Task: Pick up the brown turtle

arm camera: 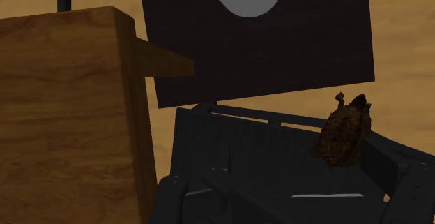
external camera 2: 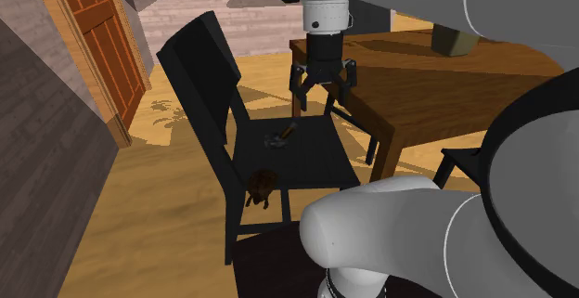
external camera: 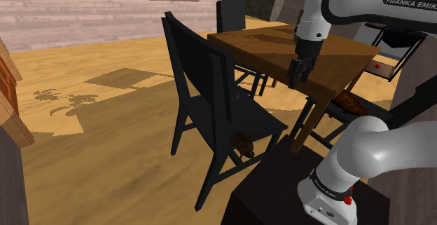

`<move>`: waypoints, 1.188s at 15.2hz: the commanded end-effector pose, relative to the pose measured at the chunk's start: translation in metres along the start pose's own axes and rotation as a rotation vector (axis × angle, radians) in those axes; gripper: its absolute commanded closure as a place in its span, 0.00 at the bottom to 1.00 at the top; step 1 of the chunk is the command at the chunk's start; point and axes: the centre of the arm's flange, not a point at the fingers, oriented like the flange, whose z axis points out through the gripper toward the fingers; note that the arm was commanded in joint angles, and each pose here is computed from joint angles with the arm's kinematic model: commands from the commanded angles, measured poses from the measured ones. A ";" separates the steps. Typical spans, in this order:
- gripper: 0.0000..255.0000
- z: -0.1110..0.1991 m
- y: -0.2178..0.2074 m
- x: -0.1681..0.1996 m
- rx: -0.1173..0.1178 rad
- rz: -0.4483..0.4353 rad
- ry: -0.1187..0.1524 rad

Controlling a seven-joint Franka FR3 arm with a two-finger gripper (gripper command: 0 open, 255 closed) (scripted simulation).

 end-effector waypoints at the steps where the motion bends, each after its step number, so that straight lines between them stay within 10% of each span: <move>1: 0.00 0.000 0.000 0.000 0.000 0.000 0.000; 18: 0.00 0.183 -0.120 0.015 0.054 0.219 0.007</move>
